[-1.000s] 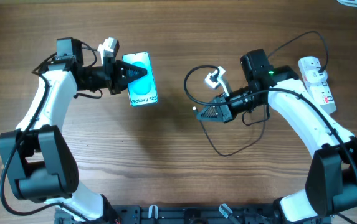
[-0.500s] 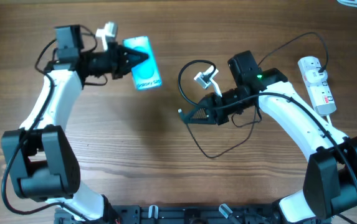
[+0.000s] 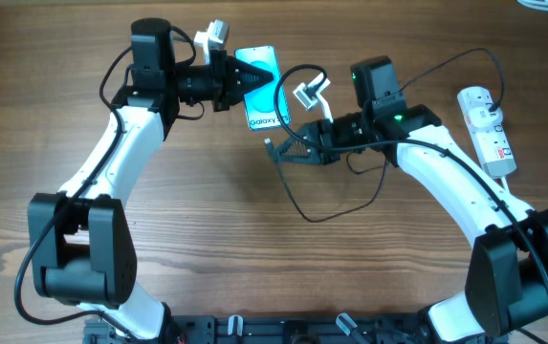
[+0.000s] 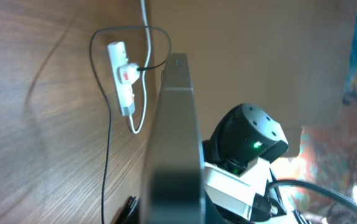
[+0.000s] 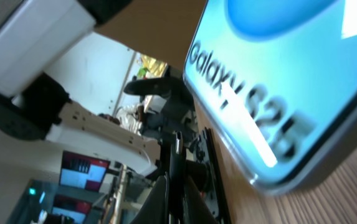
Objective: Plug charger to phone and switch on socket
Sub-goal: 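Bring the plug up to the phone's bottom port with the right gripper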
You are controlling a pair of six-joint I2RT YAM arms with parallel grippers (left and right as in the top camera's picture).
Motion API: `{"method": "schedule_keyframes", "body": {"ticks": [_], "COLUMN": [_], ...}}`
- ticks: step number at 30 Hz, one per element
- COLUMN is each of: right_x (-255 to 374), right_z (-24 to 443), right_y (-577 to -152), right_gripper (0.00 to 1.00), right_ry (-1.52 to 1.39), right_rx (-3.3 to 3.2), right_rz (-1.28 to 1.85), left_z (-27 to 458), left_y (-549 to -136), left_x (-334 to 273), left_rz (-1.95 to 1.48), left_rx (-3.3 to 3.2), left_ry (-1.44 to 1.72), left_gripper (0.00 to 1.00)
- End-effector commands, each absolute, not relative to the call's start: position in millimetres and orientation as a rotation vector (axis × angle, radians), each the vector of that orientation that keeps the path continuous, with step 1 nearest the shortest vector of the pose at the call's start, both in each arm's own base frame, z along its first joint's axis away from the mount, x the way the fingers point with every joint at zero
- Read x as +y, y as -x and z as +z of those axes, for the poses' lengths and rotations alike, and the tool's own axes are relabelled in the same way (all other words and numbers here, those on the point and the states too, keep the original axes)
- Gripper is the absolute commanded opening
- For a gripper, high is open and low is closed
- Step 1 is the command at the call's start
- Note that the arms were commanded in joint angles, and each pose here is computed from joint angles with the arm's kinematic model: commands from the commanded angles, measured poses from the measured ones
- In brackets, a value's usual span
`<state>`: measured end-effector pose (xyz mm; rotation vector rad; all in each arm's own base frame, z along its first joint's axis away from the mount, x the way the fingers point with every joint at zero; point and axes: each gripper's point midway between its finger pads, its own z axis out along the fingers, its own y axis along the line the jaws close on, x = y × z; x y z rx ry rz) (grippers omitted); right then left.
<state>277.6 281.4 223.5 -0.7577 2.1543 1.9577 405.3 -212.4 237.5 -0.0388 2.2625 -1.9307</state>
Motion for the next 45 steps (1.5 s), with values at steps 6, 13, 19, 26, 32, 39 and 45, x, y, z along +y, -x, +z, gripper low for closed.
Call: {"method": "schedule_keyframes", "body": {"ticks": [6, 13, 19, 26, 32, 39, 45], "right_x": [284, 285, 285, 287, 289, 291, 291], "right_z": [241, 242, 244, 252, 260, 266, 267], "right_y": [-287, -288, -290, -295, -300, -307, -303], "right_gripper": [0.04, 0.04, 0.04, 0.04, 0.04, 0.04, 0.04], "right_ry": [0.62, 0.616, 0.622, 0.581, 0.578, 0.548, 0.569], "right_rx": [2.215, 2.213, 2.201, 2.206, 2.179, 2.169, 2.165], "right_rz": [2.021, 2.023, 2.021, 2.044, 2.049, 2.037, 2.062], "left_z": [269, 268, 269, 274, 287, 287, 286], "left_y": [-391, -403, -404, -406, -410, -410, -418], "left_x": [-214, -202, -198, -200, -200, -199, -197], "left_rz": [-2.006, -1.993, -2.0, -1.979, -1.994, -2.005, -2.011], "left_rx": [2.173, 2.185, 2.186, 2.15, 2.116, 2.124, 2.145], "left_ry": [-0.161, -0.035, -0.018, -0.071, -0.07, -0.055, 0.077], "left_gripper": [0.04, 0.04, 0.04, 0.04, 0.04, 0.04, 0.04]}}
